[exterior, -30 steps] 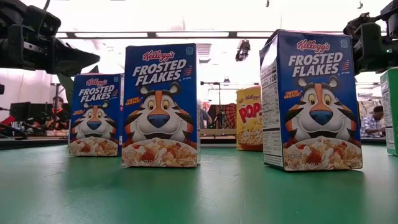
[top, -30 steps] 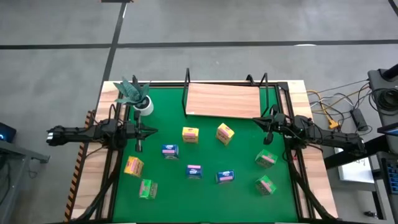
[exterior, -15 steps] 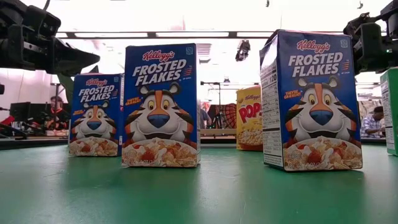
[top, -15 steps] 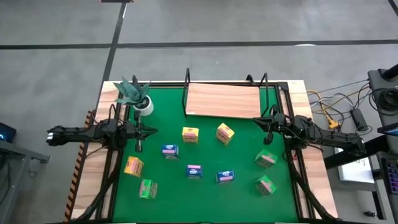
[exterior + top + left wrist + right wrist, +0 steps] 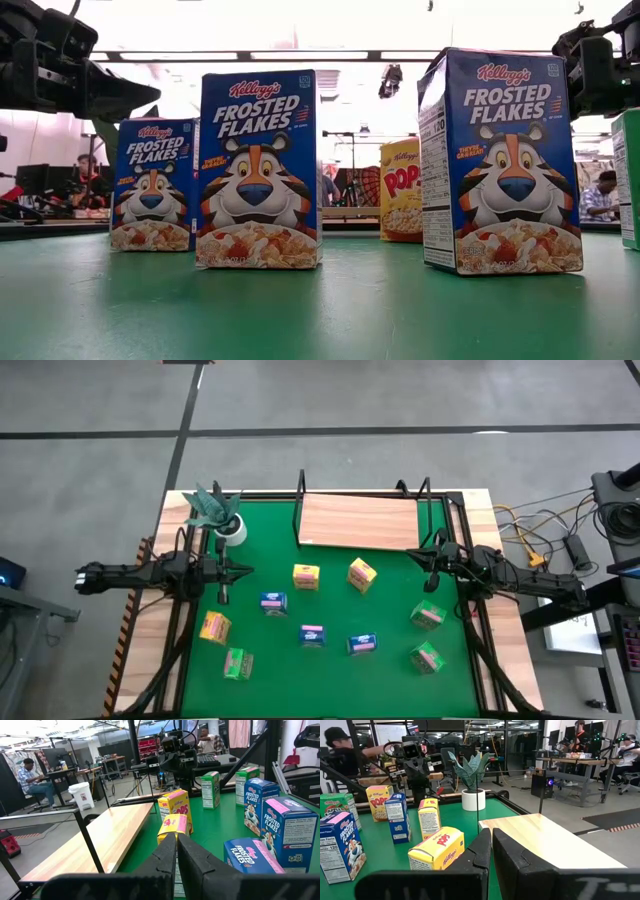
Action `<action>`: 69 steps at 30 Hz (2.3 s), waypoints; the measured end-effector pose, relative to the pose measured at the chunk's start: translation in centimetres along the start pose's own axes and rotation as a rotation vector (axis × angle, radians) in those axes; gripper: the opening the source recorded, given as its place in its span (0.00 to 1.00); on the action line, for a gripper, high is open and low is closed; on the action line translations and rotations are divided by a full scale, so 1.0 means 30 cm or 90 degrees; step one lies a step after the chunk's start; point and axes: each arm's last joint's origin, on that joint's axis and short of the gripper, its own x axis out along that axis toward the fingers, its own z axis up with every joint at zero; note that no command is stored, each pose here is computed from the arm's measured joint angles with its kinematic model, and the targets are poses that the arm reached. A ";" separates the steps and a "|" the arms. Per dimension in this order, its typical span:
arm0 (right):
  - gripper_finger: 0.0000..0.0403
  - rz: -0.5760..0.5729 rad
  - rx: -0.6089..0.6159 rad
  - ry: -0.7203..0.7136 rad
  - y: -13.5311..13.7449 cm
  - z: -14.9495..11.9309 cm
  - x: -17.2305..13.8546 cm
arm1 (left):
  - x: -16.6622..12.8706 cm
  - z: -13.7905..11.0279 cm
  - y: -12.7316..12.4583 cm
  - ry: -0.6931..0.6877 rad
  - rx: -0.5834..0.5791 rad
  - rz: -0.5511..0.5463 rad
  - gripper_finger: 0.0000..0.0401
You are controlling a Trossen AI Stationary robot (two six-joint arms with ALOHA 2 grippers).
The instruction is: Stack cereal on shelf
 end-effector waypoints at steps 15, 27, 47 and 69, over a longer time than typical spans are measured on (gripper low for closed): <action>0.02 0.000 0.000 0.000 0.000 0.000 0.000 | 0.000 0.000 0.000 0.000 0.000 0.000 0.00; 0.02 0.000 -0.034 -0.001 0.000 0.001 0.000 | -0.001 0.029 0.005 -0.057 -0.065 0.005 0.00; 0.02 -0.016 0.193 -0.011 -0.003 0.004 0.000 | -0.053 0.182 0.036 -0.387 -0.368 -0.051 0.00; 0.02 0.005 0.038 -0.311 -0.002 0.152 -0.038 | 0.177 0.508 0.051 -0.250 -0.303 -0.105 0.00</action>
